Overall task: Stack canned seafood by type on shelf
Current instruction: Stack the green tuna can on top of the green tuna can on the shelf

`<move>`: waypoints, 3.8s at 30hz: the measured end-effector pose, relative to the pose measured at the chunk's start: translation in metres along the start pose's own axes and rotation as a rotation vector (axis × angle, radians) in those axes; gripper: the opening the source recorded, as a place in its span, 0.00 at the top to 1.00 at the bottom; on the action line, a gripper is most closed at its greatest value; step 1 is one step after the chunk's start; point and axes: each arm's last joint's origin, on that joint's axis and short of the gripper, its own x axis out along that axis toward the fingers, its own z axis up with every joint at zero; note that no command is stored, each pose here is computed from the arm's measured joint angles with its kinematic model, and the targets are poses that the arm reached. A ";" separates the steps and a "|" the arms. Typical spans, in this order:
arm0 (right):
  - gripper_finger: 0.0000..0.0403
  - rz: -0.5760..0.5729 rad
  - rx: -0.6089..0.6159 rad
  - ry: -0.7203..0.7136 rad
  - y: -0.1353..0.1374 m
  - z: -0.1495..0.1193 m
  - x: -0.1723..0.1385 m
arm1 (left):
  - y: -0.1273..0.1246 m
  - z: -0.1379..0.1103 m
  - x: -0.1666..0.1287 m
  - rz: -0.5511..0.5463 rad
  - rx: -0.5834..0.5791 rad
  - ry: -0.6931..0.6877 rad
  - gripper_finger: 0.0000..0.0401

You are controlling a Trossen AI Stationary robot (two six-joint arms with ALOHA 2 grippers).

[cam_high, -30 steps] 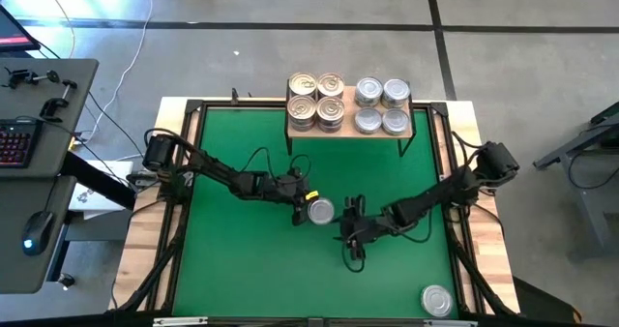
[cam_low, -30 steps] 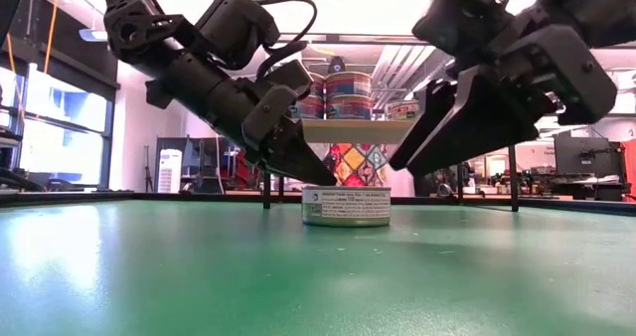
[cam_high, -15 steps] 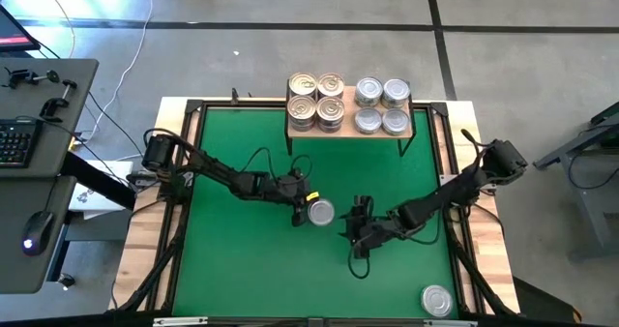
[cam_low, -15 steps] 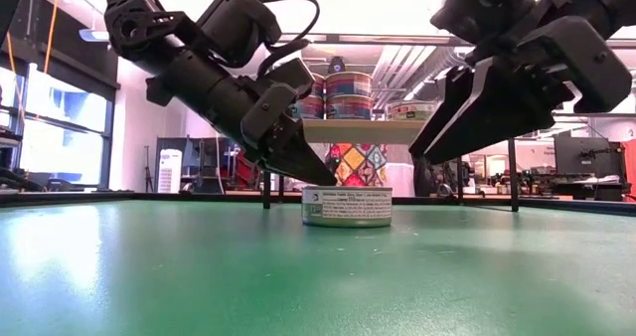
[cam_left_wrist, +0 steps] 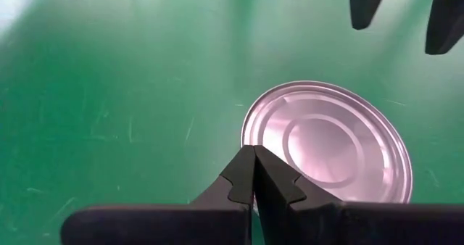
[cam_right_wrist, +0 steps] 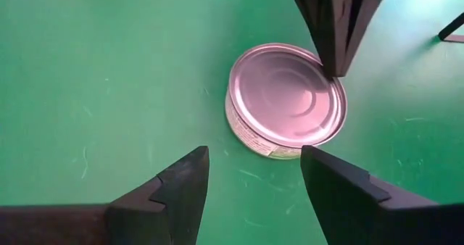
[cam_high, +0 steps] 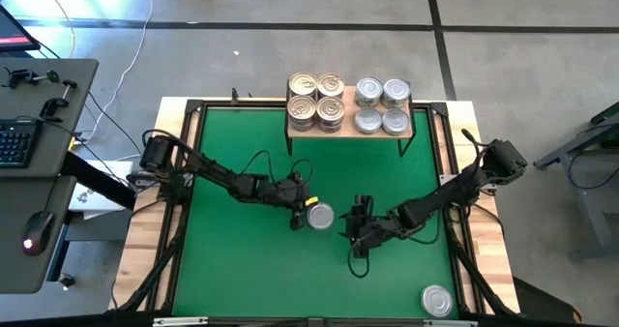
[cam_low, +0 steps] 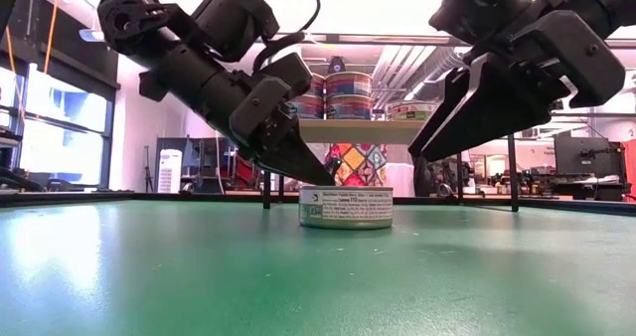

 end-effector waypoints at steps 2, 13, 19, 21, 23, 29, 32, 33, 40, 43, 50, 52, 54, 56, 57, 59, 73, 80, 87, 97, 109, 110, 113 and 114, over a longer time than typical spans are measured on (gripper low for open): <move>0.47 -0.001 0.006 0.002 0.000 0.000 0.001 | -0.002 -0.001 0.000 -0.003 0.004 0.002 1.00; 0.47 -0.021 0.002 0.025 0.003 -0.007 0.010 | -0.018 0.012 -0.022 -0.040 0.055 -0.046 1.00; 0.47 -0.029 -0.004 0.018 0.003 -0.007 0.010 | -0.020 0.006 -0.015 -0.101 0.045 0.003 1.00; 0.47 -0.031 -0.002 0.014 0.003 -0.006 0.010 | -0.020 0.003 -0.011 -0.100 0.043 0.007 1.00; 0.47 -0.031 0.000 0.012 0.003 -0.006 0.010 | -0.020 -0.001 -0.007 -0.097 0.037 0.022 1.00; 0.47 -0.032 0.002 0.018 0.003 -0.007 0.010 | -0.023 -0.005 -0.006 -0.099 0.047 0.037 1.00; 0.47 -0.035 -0.004 0.032 0.003 -0.009 0.011 | -0.026 -0.007 -0.007 -0.105 0.056 0.054 1.00; 0.47 -0.036 -0.006 0.035 0.003 -0.010 0.012 | -0.028 -0.007 -0.007 -0.107 0.059 0.058 1.00; 0.47 -0.034 -0.001 0.026 0.010 -0.019 0.031 | -0.037 -0.010 -0.009 -0.128 0.078 0.067 1.00; 0.47 -0.032 0.019 0.021 0.013 -0.022 0.037 | -0.040 -0.011 -0.010 -0.133 0.086 0.072 1.00; 0.41 -0.034 0.152 0.025 0.007 -0.027 0.053 | -0.041 -0.013 -0.011 -0.124 0.093 0.081 1.00; 0.37 -0.010 0.148 0.007 0.007 -0.027 0.059 | -0.041 -0.014 -0.011 -0.122 0.094 0.087 1.00; 0.32 0.022 0.136 -0.033 0.008 -0.026 0.065 | -0.041 -0.014 -0.011 -0.113 0.095 0.090 1.00; 0.29 0.036 0.126 -0.072 0.008 -0.024 0.070 | -0.040 -0.014 -0.011 -0.106 0.094 0.088 1.00; 0.29 0.038 0.119 -0.085 0.008 -0.024 0.071 | -0.041 -0.014 -0.011 -0.104 0.094 0.089 1.00; 0.29 0.039 0.109 -0.106 0.008 -0.023 0.072 | -0.040 -0.014 -0.011 -0.103 0.088 0.090 1.00; 0.31 0.039 0.177 -0.154 0.003 -0.009 0.061 | -0.042 -0.010 -0.010 -0.107 0.087 0.028 1.00; 0.31 0.025 0.217 -0.162 -0.001 -0.007 0.062 | -0.041 -0.007 -0.011 -0.084 0.101 0.003 1.00; 0.31 0.027 0.268 -0.179 -0.008 -0.002 0.063 | -0.040 0.001 -0.019 -0.076 0.111 -0.022 1.00; 0.31 -0.003 0.340 -0.254 -0.018 0.009 0.064 | -0.037 0.016 -0.045 -0.013 0.121 -0.031 1.00; 0.31 0.036 0.344 -0.243 -0.026 0.010 0.066 | -0.026 0.008 -0.060 0.102 0.091 0.125 1.00; 0.31 0.040 0.342 -0.241 -0.026 0.011 0.066 | -0.026 0.005 -0.056 0.107 0.093 0.140 1.00; 0.31 0.044 0.331 -0.242 -0.026 0.011 0.064 | -0.023 0.000 -0.046 0.125 0.070 0.160 1.00; 0.31 0.044 0.329 -0.241 -0.026 0.011 0.064 | -0.023 -0.002 -0.043 0.132 0.062 0.162 1.00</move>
